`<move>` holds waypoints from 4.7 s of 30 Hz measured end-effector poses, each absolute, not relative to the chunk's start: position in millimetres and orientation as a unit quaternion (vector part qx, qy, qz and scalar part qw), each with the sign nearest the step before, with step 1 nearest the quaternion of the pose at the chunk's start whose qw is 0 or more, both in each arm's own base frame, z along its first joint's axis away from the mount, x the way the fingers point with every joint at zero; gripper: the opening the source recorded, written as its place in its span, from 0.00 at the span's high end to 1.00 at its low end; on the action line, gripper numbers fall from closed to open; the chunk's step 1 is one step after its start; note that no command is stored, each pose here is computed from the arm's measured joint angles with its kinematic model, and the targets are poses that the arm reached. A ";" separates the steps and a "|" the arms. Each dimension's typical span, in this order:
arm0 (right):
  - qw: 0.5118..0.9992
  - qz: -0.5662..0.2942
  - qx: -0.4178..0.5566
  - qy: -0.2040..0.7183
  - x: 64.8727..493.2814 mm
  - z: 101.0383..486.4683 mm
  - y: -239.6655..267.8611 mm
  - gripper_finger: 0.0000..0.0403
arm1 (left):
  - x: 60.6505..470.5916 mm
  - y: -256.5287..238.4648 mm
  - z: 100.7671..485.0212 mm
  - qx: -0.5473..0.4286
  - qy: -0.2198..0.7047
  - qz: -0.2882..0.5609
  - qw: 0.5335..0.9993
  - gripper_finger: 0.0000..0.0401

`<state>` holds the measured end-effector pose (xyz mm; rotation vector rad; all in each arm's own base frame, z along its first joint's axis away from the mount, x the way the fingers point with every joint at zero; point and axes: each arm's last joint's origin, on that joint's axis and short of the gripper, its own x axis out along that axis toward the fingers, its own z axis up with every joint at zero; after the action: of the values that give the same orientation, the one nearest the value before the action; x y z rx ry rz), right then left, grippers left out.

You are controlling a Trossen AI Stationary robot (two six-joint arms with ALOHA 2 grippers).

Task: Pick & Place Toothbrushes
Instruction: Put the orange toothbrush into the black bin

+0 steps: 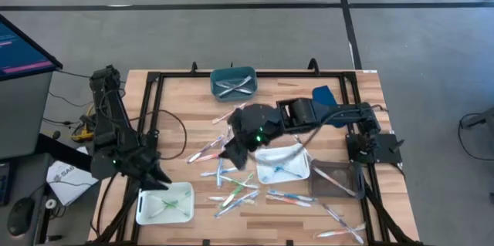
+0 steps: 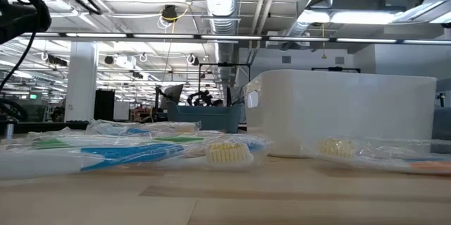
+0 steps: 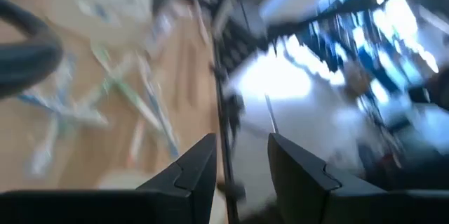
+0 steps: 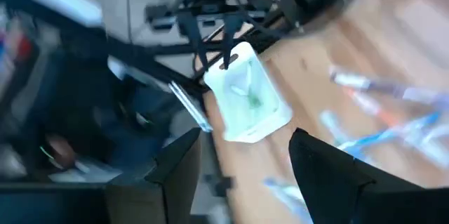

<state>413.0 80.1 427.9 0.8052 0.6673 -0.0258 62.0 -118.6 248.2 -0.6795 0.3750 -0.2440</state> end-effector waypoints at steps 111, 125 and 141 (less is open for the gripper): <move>0.886 -0.068 0.132 0.439 265.6 484.7 -23.1 0.49 | 208.4 -29.0 168.0 -0.104 0.482 0.082 0.866 0.61; 0.885 -0.070 0.135 0.439 265.9 484.5 -23.0 0.49 | 207.1 -28.9 157.2 -0.113 0.453 0.077 0.881 0.57; 0.885 -0.071 0.137 0.439 265.9 484.5 -23.1 0.49 | 202.2 -29.5 142.7 -0.113 0.468 0.055 0.874 0.58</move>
<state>265.9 -23.1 484.5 0.2849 0.9125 -0.1477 202.2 -29.5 142.7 -0.2368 0.9779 0.1156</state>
